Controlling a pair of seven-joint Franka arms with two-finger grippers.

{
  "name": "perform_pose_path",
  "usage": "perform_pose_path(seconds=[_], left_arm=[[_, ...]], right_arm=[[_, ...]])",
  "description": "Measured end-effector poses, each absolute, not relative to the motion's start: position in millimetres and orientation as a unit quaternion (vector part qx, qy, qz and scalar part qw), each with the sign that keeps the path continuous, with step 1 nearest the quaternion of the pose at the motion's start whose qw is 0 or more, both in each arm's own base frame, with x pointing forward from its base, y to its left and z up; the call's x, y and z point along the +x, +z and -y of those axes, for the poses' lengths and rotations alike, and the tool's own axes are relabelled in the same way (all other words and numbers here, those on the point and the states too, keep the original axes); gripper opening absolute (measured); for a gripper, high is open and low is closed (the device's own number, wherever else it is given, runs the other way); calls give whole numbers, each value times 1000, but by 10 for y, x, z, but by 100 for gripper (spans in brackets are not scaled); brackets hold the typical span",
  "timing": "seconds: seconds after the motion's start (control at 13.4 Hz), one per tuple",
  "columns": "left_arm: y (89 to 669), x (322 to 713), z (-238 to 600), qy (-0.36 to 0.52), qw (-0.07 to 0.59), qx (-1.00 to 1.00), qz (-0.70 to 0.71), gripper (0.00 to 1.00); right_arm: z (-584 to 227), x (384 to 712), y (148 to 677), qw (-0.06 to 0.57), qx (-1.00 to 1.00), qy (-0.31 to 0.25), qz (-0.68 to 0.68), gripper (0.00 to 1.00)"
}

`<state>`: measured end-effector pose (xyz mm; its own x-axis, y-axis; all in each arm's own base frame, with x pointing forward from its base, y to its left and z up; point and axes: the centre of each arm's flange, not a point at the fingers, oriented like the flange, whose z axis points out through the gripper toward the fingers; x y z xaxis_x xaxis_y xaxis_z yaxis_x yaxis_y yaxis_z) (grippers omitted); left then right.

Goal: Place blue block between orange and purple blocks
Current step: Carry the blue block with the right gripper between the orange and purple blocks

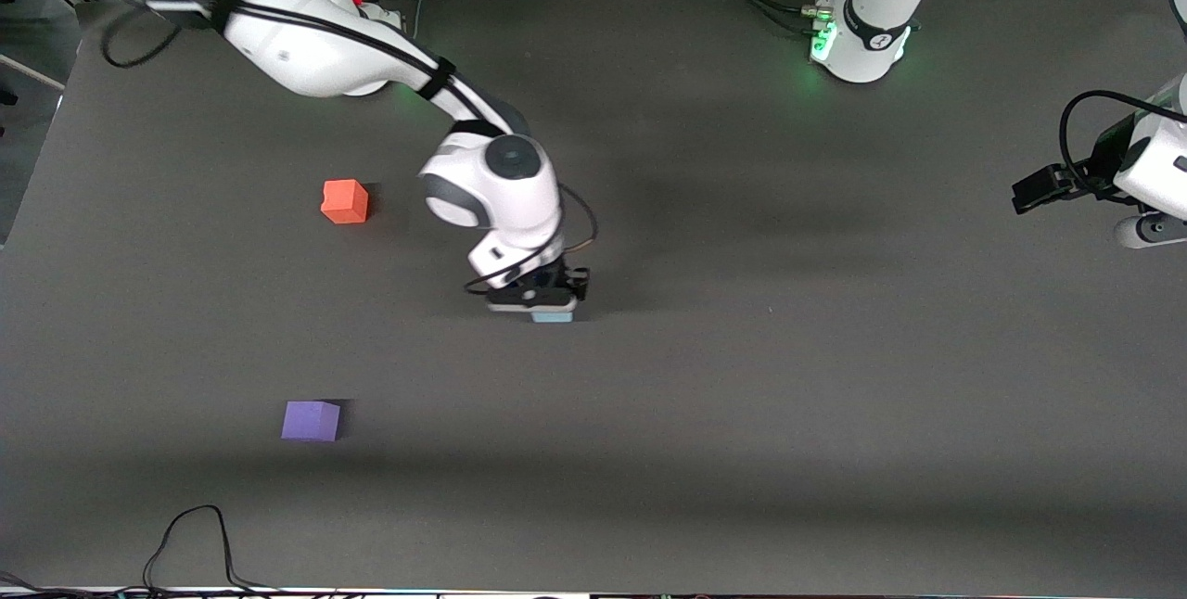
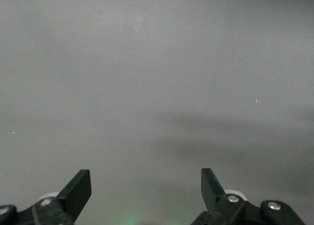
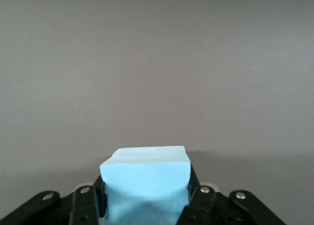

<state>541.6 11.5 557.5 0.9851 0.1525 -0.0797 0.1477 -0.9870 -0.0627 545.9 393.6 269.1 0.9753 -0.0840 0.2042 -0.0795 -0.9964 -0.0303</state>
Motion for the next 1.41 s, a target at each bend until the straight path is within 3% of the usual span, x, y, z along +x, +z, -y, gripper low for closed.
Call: perform_pose_path(seconds=[0.22,0.45,0.67,0.97,1.41], left_arm=[[5580,5417,-119,42,28,-996,76,100],[5580,5417,-127,42,28,-996,76,100],[5581,5417,-115,42,28,-996,74,100],[5581,5418,-110,42,28,-996,73,100],[5584,5419,-61,41,29,-996,68,100]], right_arm=[[-2897,5787,3198,-1,-998,-54,-36,59],[-1804,5820,3372,-29,-998,-43,-47,59],[-1018,5658,2957,-39,-997,-49,-55,59],[-687,5503,2204,-36,-997,-35,-66,59],[-455,5530,2045,-42,-997,-33,-54,59]])
